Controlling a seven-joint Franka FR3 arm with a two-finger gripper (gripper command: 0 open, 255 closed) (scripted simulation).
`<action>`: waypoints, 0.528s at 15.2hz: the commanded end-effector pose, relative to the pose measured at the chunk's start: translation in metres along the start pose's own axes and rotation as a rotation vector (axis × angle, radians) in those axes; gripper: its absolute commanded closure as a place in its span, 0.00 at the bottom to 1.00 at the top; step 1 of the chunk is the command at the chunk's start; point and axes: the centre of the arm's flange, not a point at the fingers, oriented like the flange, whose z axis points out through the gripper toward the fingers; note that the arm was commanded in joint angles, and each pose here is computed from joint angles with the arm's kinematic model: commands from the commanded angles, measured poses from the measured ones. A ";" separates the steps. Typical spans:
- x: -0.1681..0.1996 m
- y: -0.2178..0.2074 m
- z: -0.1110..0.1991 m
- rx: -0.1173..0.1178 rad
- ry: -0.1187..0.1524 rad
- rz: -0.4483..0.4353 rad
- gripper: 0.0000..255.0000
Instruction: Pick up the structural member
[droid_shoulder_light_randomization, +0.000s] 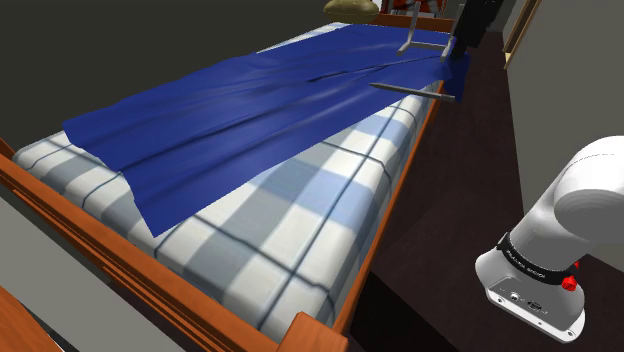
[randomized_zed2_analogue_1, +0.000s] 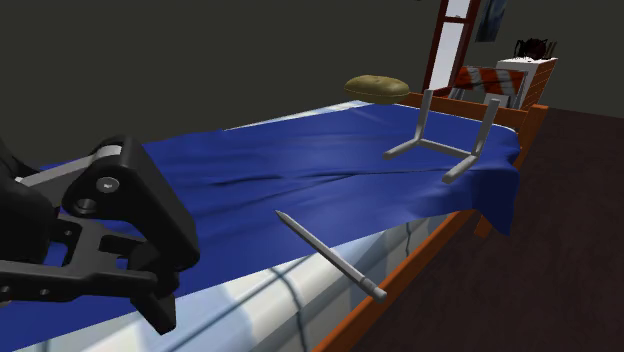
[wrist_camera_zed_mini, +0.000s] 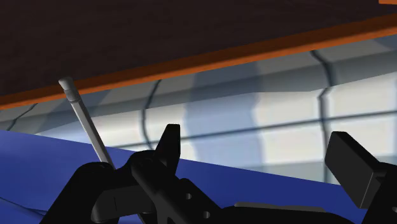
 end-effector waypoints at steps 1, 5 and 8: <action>0.000 0.000 0.000 0.000 0.000 0.000 0.00; 0.026 0.041 0.027 0.018 -0.007 -0.036 0.00; 0.046 0.071 0.048 0.031 -0.011 -0.063 0.00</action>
